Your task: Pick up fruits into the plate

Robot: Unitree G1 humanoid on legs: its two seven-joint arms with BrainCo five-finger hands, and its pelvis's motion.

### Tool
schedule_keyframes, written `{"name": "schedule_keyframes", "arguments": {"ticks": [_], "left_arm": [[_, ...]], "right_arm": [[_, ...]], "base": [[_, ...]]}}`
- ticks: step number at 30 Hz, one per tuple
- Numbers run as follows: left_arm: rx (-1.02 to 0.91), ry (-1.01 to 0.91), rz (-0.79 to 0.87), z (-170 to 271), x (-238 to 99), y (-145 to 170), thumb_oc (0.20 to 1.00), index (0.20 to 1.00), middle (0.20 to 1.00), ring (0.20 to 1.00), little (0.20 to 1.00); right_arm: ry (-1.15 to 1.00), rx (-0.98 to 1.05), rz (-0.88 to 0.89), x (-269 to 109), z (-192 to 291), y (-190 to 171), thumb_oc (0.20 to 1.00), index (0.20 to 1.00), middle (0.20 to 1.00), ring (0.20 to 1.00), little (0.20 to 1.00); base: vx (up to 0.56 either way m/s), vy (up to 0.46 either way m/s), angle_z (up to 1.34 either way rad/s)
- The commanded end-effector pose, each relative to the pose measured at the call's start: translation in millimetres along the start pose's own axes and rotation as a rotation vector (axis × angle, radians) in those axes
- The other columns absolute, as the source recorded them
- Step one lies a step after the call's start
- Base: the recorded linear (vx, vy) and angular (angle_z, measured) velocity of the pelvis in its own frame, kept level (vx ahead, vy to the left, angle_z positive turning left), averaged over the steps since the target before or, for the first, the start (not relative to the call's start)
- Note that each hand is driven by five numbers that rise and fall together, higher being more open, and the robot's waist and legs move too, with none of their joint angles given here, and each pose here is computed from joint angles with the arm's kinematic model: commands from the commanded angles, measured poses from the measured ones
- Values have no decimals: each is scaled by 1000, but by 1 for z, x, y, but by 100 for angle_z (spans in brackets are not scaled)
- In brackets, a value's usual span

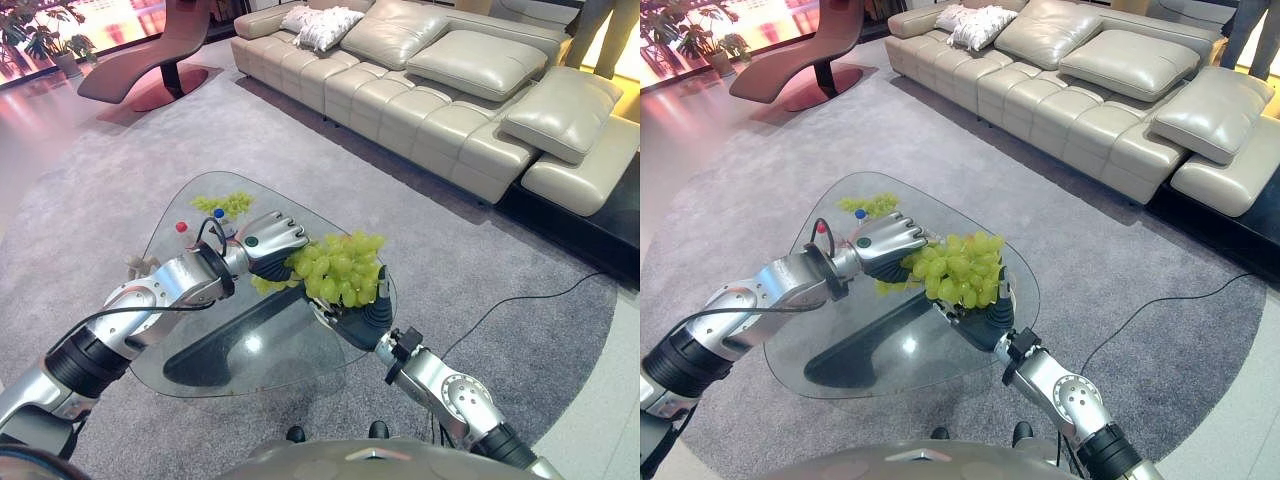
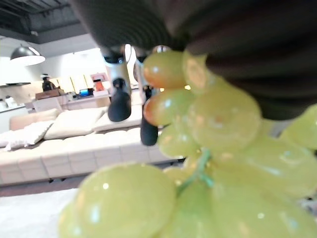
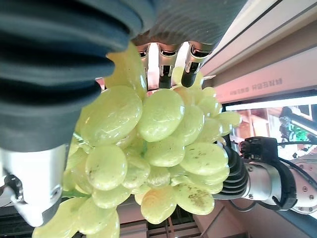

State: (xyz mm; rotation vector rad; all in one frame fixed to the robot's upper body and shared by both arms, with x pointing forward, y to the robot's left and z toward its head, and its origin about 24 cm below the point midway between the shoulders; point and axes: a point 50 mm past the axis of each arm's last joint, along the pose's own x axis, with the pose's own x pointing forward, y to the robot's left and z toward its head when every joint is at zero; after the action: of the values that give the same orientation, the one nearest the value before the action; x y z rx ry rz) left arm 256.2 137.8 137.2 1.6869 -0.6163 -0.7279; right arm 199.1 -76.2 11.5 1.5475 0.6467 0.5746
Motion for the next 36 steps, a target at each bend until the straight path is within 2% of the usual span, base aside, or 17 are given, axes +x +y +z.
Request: {"name": "schedule_keyframes", "arguments": {"ticks": [1, 15, 16, 17, 18, 36], "left_arm": [[64, -46, 89, -5, -3, 35, 200, 200, 200, 200, 200], [76, -150, -19, 10, -7, 26, 200, 200, 200, 200, 200], [79, -157, -20, 11, -7, 26, 200, 200, 200, 200, 200], [80, -160, -21, 11, -7, 26, 200, 200, 200, 200, 200], [81, -162, -21, 12, -7, 26, 200, 200, 200, 200, 200], [95, -152, 28, 12, -1, 30, 200, 200, 200, 200, 200]], "right_arm": [[27, 30, 188, 14, -7, 34, 1000, 1000, 1000, 1000, 1000], [21, 11, 182, 12, -1, 39, 1000, 1000, 1000, 1000, 1000], [20, 5, 178, 12, -1, 39, 831, 831, 831, 831, 831], [20, 1, 176, 12, -1, 39, 435, 435, 435, 435, 435], [20, -2, 174, 12, -1, 39, 200, 200, 200, 200, 200], [36, -2, 169, 14, -3, 39, 200, 200, 200, 200, 200]], "base": [[0, 0, 0], [-3, -2, -1], [-18, -16, -9], [-12, -10, -7], [0, 0, 0], [0, 0, 0]]}}
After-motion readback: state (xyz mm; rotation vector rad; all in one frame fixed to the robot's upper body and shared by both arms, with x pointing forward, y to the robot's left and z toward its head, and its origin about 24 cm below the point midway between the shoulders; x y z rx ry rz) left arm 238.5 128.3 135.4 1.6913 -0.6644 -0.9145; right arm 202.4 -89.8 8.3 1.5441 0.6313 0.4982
